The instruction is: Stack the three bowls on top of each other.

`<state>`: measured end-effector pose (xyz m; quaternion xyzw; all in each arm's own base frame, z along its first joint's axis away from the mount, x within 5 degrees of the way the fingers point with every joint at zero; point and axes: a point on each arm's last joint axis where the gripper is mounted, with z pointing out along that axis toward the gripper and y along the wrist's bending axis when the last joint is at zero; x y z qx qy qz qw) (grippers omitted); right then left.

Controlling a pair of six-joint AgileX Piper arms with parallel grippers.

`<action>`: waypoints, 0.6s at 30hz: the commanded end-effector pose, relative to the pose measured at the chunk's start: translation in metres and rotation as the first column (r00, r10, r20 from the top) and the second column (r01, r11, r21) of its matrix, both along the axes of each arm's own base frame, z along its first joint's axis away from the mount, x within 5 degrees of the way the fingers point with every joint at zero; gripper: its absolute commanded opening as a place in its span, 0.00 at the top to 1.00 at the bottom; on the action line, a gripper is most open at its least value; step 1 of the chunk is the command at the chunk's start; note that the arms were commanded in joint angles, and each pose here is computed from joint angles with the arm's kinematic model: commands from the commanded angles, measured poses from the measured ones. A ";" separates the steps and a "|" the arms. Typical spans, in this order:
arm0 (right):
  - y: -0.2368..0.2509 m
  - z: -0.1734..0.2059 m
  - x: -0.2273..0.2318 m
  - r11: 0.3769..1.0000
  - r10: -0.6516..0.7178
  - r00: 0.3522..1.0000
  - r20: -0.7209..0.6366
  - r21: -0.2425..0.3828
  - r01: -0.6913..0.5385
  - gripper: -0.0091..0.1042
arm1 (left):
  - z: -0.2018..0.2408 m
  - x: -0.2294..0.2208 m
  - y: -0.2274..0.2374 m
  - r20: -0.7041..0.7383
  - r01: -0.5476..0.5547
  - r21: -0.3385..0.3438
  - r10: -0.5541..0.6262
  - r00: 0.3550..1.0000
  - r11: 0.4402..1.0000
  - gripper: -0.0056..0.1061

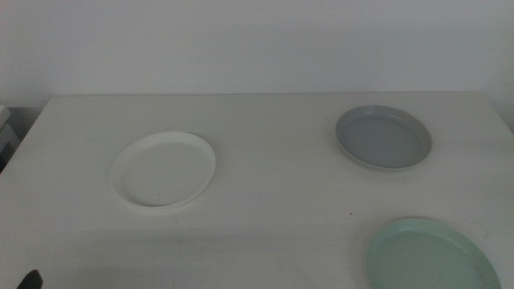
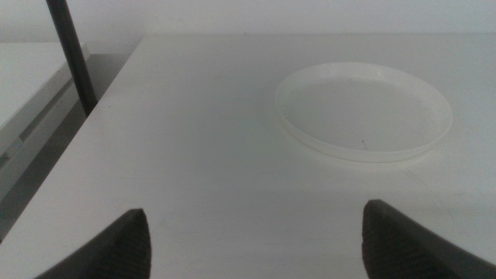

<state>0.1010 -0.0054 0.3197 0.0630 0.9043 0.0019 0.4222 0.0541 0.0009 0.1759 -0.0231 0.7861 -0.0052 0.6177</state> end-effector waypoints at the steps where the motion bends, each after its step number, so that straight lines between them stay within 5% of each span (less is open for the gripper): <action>1: -0.002 0.015 0.019 1.000 0.007 0.999 -0.041 -0.022 -0.008 0.58 | 0.008 0.000 0.000 0.090 -0.005 -0.009 0.006 0.996 1.000 0.01; 9: 0.001 0.007 0.070 0.999 0.032 0.971 -0.235 0.035 -0.024 0.58 | 0.008 0.000 0.000 0.090 -0.005 -0.009 0.006 0.996 1.000 0.01; 18: 0.004 -0.049 0.112 0.993 0.051 0.879 -0.474 0.119 0.007 0.58 | 0.008 0.000 0.000 0.090 -0.005 -0.009 0.006 0.996 1.000 0.01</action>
